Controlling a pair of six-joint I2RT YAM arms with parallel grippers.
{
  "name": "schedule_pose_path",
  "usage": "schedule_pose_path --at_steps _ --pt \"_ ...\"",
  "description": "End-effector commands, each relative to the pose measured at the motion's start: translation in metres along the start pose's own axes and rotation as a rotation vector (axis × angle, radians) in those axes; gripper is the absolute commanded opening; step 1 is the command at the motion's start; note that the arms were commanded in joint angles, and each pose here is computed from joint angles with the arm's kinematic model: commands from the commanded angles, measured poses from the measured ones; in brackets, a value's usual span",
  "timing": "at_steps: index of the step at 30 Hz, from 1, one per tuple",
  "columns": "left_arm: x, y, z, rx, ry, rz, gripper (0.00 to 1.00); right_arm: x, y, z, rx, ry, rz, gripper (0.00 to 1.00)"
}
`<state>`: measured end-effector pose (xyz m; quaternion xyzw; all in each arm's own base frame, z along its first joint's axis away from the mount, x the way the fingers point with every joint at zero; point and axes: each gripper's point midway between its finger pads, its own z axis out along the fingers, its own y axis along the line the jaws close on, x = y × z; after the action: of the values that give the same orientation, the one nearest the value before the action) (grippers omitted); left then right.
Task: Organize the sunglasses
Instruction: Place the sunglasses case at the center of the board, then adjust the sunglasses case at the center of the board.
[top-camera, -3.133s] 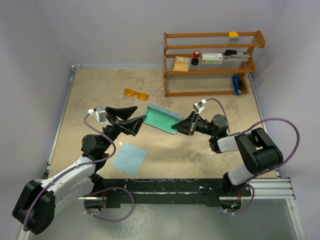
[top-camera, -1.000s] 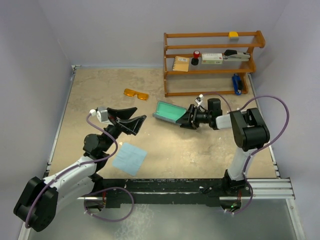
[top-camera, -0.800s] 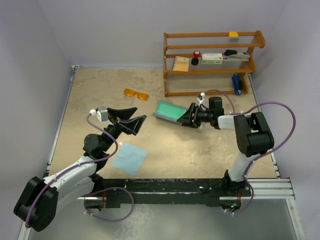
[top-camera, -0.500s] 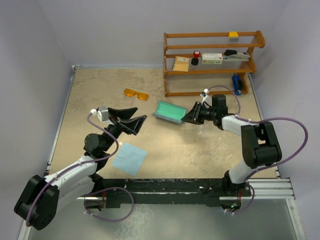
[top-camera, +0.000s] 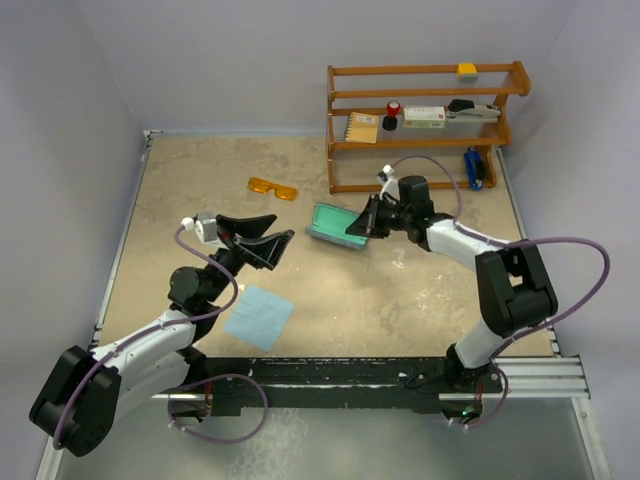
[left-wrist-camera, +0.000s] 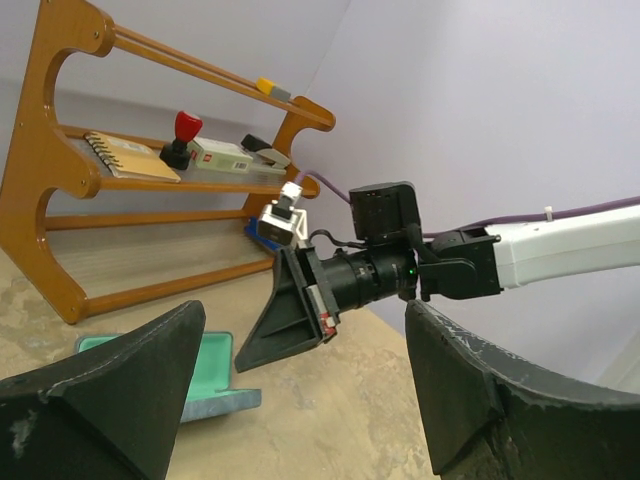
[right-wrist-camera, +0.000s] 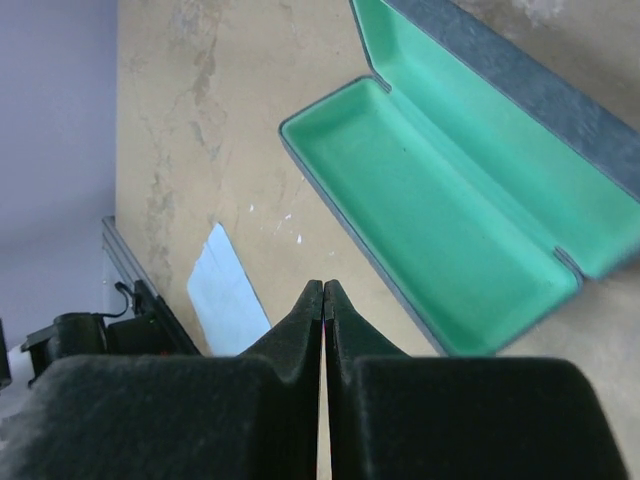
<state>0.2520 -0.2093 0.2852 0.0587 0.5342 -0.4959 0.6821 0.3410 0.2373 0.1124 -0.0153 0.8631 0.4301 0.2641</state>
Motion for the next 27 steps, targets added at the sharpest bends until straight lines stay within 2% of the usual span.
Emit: schedule_pose_path --at_steps 1,10,17,27 --pt "-0.011 -0.005 0.0 0.018 -0.04 0.01 0.78 -0.018 0.011 0.022 0.049 -0.027 -0.087 0.0" --pt "-0.009 -0.002 -0.002 0.008 -0.03 0.013 0.78 -0.035 0.002 0.052 0.109 -0.034 -0.116 0.0" --pt "-0.009 -0.002 -0.002 0.005 -0.029 0.019 0.78 -0.01 -0.01 0.072 0.145 0.038 -0.135 0.0" --pt "-0.008 -0.001 0.0 0.007 -0.02 0.016 0.77 0.026 -0.013 0.071 0.15 0.083 -0.136 0.0"
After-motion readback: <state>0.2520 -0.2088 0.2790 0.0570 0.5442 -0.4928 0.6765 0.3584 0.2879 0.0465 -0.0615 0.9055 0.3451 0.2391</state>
